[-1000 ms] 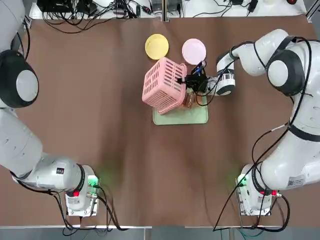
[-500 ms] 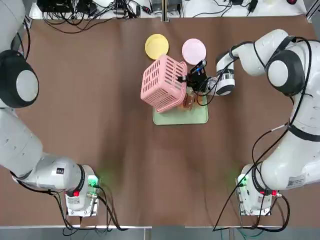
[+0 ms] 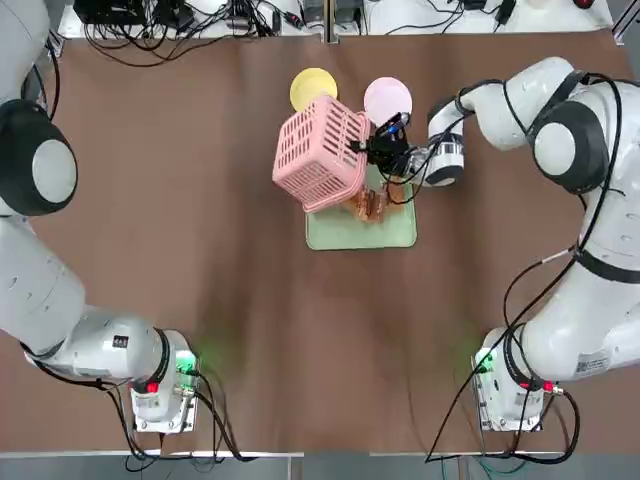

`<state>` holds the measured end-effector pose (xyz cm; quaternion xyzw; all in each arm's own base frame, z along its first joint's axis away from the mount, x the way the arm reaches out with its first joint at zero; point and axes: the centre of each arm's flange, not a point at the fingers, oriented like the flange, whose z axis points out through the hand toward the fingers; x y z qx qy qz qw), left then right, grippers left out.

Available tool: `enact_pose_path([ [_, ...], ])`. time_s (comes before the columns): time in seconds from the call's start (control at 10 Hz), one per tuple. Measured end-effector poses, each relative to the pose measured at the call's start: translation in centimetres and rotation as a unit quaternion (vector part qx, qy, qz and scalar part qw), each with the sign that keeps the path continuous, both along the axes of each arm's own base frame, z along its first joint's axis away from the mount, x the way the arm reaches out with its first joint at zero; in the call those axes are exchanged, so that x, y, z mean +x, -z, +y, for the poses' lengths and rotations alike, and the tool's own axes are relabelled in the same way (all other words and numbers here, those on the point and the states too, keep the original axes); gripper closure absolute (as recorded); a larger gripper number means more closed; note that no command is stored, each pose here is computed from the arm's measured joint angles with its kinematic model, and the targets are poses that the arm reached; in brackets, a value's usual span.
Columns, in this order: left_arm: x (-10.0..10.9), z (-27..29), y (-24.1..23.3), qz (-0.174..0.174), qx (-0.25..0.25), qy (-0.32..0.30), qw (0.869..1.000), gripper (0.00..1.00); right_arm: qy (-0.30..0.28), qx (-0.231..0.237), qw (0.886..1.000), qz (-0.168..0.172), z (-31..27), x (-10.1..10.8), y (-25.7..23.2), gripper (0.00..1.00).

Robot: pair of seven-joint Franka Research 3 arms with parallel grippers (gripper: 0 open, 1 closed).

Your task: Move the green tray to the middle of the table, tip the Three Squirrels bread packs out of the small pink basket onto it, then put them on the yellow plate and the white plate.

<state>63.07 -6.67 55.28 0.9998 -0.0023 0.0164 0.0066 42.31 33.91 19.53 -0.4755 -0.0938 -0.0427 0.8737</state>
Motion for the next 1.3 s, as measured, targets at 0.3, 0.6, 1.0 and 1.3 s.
enact_pose_path([
  [0.3,0.0,0.1,0.0,0.000,0.000,-0.001,1.000,0.00,0.005,0.010,1.000,0.004,0.8,0.4,-0.6,0.93],
  [0.6,0.1,-0.3,0.5,0.004,0.000,0.001,1.000,0.00,-0.004,0.003,1.000,0.019,0.4,2.4,-3.1,0.93],
  [1.0,0.7,-1.3,1.2,-0.006,-0.003,0.001,1.000,0.00,-0.002,-0.063,0.997,0.037,-3.0,6.6,-11.7,0.93],
  [1.3,1.7,-5.6,5.3,0.014,-0.007,0.000,1.000,0.00,0.006,-0.157,0.986,0.055,-5.9,8.1,-15.1,0.93],
])
